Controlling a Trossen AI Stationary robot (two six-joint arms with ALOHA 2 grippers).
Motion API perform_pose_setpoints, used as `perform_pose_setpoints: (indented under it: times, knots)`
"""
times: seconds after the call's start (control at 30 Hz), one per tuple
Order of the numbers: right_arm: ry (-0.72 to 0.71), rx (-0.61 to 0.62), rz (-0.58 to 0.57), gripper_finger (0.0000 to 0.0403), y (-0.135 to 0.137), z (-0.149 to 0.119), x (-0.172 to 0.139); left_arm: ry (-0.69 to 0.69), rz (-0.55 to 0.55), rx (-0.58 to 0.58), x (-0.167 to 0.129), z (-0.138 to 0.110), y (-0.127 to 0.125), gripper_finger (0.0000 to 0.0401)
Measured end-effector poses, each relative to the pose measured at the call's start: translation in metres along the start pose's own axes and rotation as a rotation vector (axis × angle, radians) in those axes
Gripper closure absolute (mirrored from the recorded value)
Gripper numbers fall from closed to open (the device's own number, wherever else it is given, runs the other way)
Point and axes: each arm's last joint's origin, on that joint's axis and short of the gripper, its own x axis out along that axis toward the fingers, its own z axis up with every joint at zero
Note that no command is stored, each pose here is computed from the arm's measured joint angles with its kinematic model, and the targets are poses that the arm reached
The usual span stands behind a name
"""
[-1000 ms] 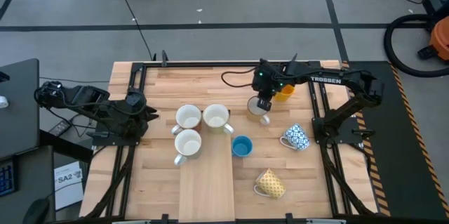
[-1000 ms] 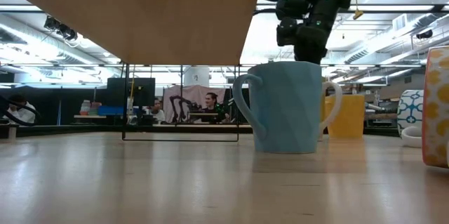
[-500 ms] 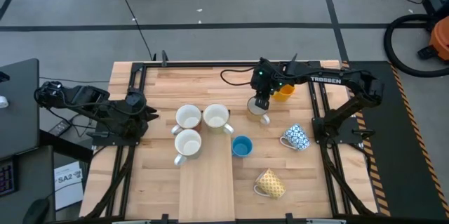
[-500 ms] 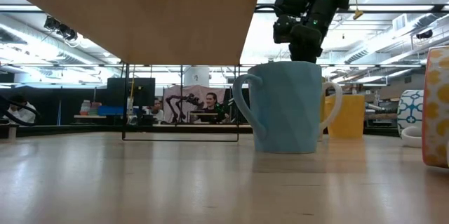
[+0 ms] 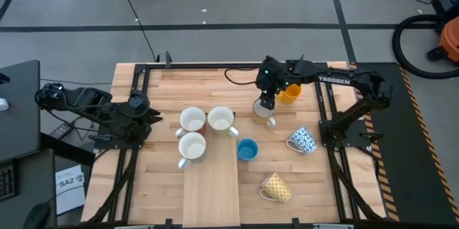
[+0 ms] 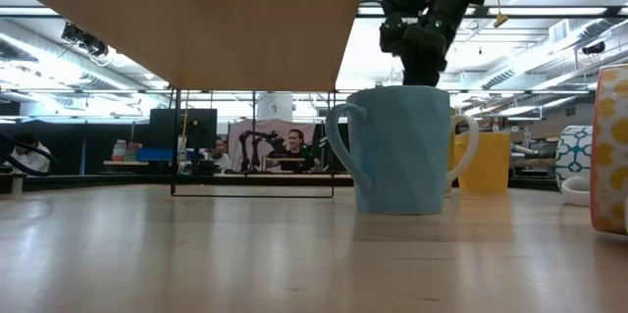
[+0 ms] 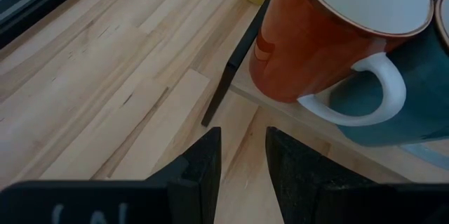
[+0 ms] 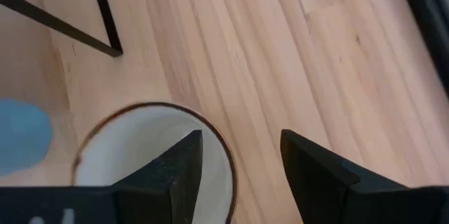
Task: Place coffee mugs
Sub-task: Put the left yellow mug on the shelf aligned with the green mug
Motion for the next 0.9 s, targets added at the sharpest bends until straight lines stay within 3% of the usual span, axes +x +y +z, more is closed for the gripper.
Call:
perform_pose_setpoints:
  times: [0.13,0.27,0.4,0.5,0.73,0.9]
  knots:
    - [-0.06,0.005,0.032,0.0205,0.002,0.016,-0.018,0.0,0.0,0.0,0.0,0.0,0.0,0.0282]
    - [-0.098,0.144,0.124,0.0206,0.006,0.026,-0.031,0.0,0.0,0.0,0.0,0.0,0.0,0.0282]
    - [-0.047,0.246,0.295,0.0205,0.019,0.025,-0.032,0.0,0.0,0.0,0.0,0.0,0.0,0.0282]
    - [0.04,0.32,0.339,0.0206,0.033,0.019,-0.032,0.0,0.0,0.0,0.0,0.0,0.0,0.0282]
    - [0.314,0.394,0.154,0.0206,0.068,-0.008,-0.034,0.0,0.0,0.0,0.0,0.0,0.0,0.0282]
    - [0.34,0.39,-0.068,0.0206,0.085,-0.02,-0.036,0.0,0.0,0.0,0.0,0.0,0.0,0.0282]
